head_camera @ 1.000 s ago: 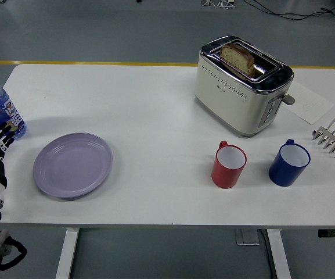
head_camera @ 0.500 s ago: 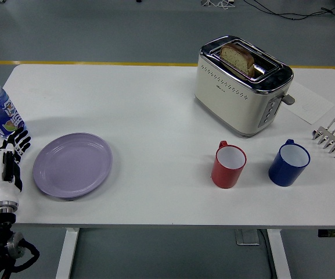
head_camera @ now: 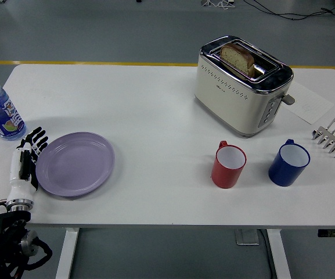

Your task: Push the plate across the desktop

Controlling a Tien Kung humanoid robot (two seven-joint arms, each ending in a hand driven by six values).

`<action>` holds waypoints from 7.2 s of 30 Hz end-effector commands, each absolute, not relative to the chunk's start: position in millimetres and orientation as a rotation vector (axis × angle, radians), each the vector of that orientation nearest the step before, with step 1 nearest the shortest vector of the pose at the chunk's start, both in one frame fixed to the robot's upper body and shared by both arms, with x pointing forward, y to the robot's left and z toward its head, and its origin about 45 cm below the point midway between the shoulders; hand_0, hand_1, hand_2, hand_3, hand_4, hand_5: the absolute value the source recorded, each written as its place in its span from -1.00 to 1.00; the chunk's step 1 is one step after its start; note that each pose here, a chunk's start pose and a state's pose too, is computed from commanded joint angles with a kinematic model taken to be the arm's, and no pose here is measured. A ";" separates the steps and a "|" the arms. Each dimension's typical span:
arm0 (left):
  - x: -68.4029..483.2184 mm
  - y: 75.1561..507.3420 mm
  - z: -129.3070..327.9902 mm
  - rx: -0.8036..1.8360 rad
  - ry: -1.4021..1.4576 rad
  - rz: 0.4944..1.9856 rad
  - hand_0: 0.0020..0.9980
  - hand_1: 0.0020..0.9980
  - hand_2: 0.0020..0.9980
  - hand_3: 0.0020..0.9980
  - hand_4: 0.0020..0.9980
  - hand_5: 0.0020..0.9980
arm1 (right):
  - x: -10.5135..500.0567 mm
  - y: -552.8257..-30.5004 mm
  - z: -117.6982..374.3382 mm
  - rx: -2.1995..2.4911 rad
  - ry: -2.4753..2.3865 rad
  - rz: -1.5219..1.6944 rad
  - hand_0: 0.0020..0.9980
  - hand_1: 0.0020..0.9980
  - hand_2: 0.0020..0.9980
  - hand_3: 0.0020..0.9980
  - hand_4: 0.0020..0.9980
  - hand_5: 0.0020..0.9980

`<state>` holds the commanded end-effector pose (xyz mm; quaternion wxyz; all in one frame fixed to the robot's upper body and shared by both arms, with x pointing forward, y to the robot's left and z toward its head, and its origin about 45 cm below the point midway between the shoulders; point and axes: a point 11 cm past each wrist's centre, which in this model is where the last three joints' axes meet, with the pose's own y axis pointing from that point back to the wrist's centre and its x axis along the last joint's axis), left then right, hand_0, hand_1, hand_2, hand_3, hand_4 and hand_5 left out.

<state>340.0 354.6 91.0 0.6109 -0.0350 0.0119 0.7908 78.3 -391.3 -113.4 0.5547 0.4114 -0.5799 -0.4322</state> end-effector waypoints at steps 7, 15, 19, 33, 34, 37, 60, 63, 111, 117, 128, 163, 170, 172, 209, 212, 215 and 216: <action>340.4 338.4 86.5 -0.084 0.053 1.794 0.62 0.64 0.68 0.59 -0.17 1.00 | 76.2 -390.0 -114.2 0.971 -1.363 -1.023 0.21 0.03 0.17 0.15 -0.28 -0.50; 341.5 320.3 85.1 -0.086 0.064 1.751 0.61 0.64 0.68 0.58 -0.16 1.00 | 73.0 -389.1 -114.9 0.969 -1.354 -1.025 0.21 0.03 0.17 0.15 -0.28 -0.50; 343.9 311.7 87.6 -0.096 0.063 1.729 0.61 0.64 0.68 0.58 -0.16 1.00 | 72.3 -389.0 -115.1 0.968 -1.353 -1.025 0.21 0.03 0.17 0.15 -0.28 -0.50; 356.6 275.3 92.7 -0.120 0.083 1.641 0.61 0.64 0.68 0.58 -0.17 1.00 | 72.4 -390.3 -114.8 0.969 -1.357 -1.024 0.21 0.03 0.17 0.15 -0.28 -0.49; 357.0 273.5 92.9 -0.120 0.084 1.636 0.61 0.64 0.68 0.58 -0.17 1.00 | 72.6 -390.3 -114.7 0.970 -1.358 -1.024 0.21 0.03 0.17 0.15 -0.28 -0.49; 360.4 263.7 95.1 -0.128 0.090 1.611 0.61 0.64 0.68 0.58 -0.17 1.00 | 74.0 -390.3 -114.5 0.972 -1.359 -1.022 0.21 0.03 0.17 0.15 -0.28 -0.49; 366.7 198.8 99.3 -0.131 0.129 1.434 0.61 0.64 0.68 0.57 -0.17 1.00 | 77.2 -390.2 -114.0 0.978 -1.360 -1.018 0.22 0.03 0.18 0.15 -0.28 -0.49; 365.2 191.5 99.1 -0.129 0.135 1.409 0.61 0.64 0.68 0.57 -0.17 1.00 | 77.2 -390.4 -114.0 0.978 -1.360 -1.018 0.22 0.03 0.18 0.15 -0.28 -0.49; 357.0 327.2 164.4 -0.214 0.058 1.610 0.31 0.28 0.27 0.24 -0.16 1.00 | 67.3 -398.4 -113.4 0.949 -1.373 -1.028 0.22 0.03 0.17 0.15 -0.28 -0.50; 339.5 382.5 167.8 -0.190 0.048 1.718 0.31 0.28 0.26 0.23 -0.15 1.00 | 65.7 -398.5 -113.6 0.944 -1.376 -1.034 0.22 0.03 0.17 0.15 -0.28 -0.51; 317.0 456.3 173.6 -0.297 0.212 1.887 0.08 0.21 0.22 0.23 -0.09 1.00 | 70.7 -400.0 -112.3 0.947 -1.385 -1.028 0.22 0.03 0.17 0.15 -0.28 -0.51; 308.7 482.0 167.6 -0.434 0.560 1.770 0.15 0.31 0.31 0.36 0.03 1.00 | 65.5 -407.3 -111.1 0.930 -1.398 -1.028 0.21 0.03 0.16 0.15 -0.28 -0.51; 309.7 481.2 169.0 -0.445 0.553 1.767 0.17 0.30 0.30 0.34 0.08 1.00 | 62.2 -407.8 -111.5 0.922 -1.400 -1.034 0.22 0.03 0.16 0.15 -0.28 -0.51; 309.8 480.5 168.3 -0.445 0.556 1.765 0.17 0.30 0.30 0.34 0.08 1.00 | 61.2 -407.8 -111.6 0.920 -1.400 -1.036 0.22 0.03 0.16 0.15 -0.28 -0.51; 315.7 468.5 159.5 -0.452 0.604 1.745 0.18 0.31 0.31 0.35 0.10 1.00 | 68.7 -413.5 -108.7 0.924 -1.420 -1.021 0.22 0.03 0.17 0.15 -0.27 -0.51; 316.2 467.9 159.5 -0.451 0.604 1.743 0.18 0.31 0.31 0.35 0.11 1.00 | 68.8 -413.3 -108.8 0.924 -1.419 -1.021 0.22 0.03 0.17 0.15 -0.27 -0.50; 316.7 467.1 159.5 -0.451 0.605 1.740 0.18 0.31 0.31 0.35 0.11 1.00 | 67.6 -413.0 -109.1 0.922 -1.417 -1.023 0.22 0.03 0.17 0.15 -0.27 -0.50; 316.7 467.0 159.5 -0.452 0.605 1.740 0.18 0.31 0.31 0.35 0.11 1.00 | 67.3 -413.0 -109.1 0.922 -1.416 -1.023 0.22 0.03 0.17 0.15 -0.27 -0.50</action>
